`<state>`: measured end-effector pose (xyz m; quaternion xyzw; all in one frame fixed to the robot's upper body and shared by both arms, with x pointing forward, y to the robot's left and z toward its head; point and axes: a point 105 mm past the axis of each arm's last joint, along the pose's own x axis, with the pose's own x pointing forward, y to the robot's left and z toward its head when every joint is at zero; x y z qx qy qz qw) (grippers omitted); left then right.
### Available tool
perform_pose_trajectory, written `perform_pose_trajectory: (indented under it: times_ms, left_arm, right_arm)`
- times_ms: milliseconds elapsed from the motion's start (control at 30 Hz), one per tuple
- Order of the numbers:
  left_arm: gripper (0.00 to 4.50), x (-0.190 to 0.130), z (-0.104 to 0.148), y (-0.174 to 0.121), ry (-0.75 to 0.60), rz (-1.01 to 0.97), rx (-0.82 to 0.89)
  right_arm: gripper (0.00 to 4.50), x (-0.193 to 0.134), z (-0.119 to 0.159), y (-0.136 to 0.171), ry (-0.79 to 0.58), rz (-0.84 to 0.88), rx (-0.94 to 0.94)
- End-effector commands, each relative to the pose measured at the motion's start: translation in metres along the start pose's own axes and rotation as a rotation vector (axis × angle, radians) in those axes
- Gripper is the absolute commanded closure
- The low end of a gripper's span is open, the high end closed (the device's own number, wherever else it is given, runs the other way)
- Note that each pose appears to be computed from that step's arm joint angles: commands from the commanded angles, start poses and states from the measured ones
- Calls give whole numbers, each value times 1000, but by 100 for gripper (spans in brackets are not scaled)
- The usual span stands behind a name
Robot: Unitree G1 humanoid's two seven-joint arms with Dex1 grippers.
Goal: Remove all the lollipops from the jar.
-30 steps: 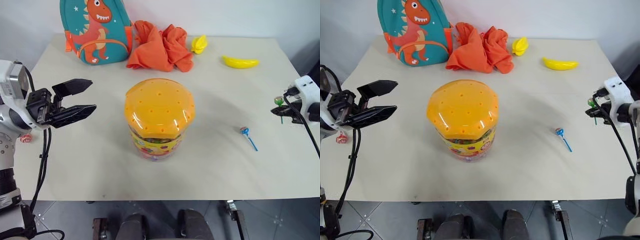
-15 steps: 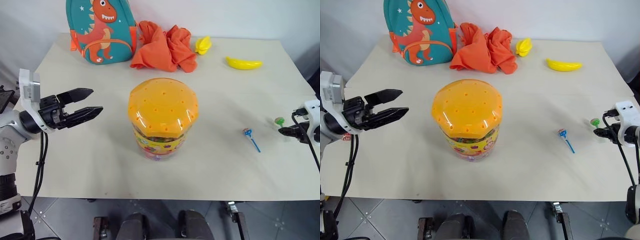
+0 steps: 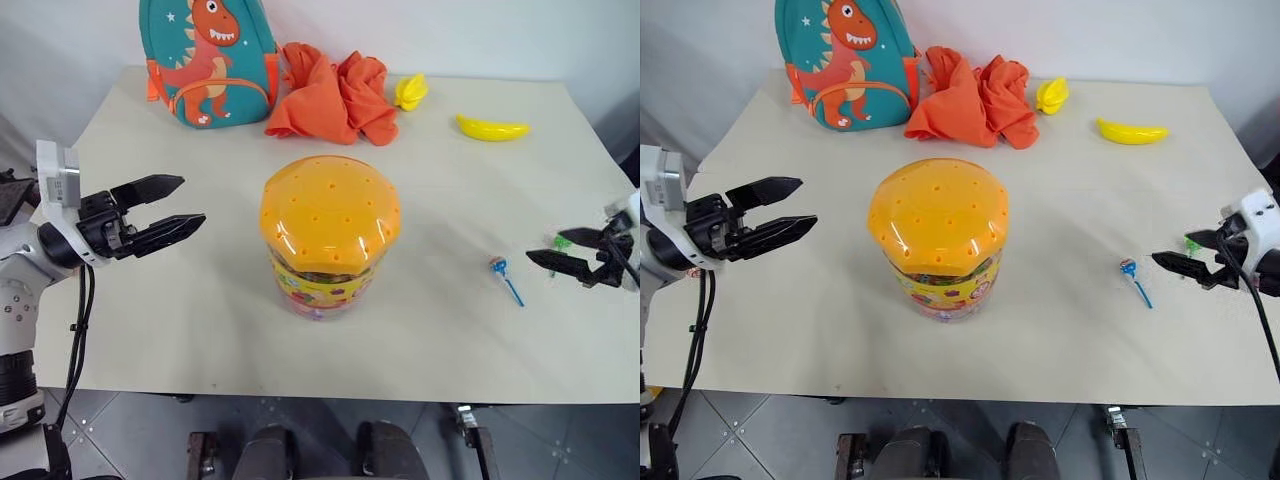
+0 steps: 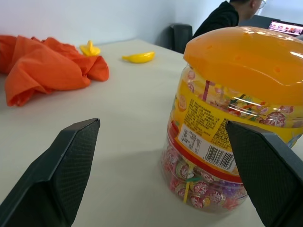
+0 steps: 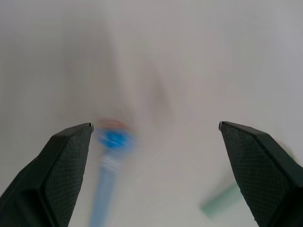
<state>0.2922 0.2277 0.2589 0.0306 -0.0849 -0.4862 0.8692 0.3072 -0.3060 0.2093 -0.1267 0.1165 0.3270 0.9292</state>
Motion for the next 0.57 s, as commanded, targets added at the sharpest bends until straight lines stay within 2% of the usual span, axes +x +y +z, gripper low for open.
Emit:
perform_pose_trajectory:
  times_ms: [33, 100, 167, 367, 567]
  left_arm:
    - [0, 0, 0, -4, -20, -29, 24]
    - [0, 1, -6, -6, -15, -35, 6]
    - [0, -1, -11, -7, -10, -25, -10]
    - [0, -26, -26, -12, 39, 30, -50]
    - [0, -44, -31, -20, -2, 105, -60]
  right_arm:
    - [5, 9, 8, 56, -45, 306, -127]
    - [5, 14, -3, 73, -20, 409, -175]
    - [5, 19, -8, 78, -40, 443, -200]
    - [5, 32, -10, 76, -131, 447, -194]
    - [5, 53, -14, 82, -190, 389, -168]
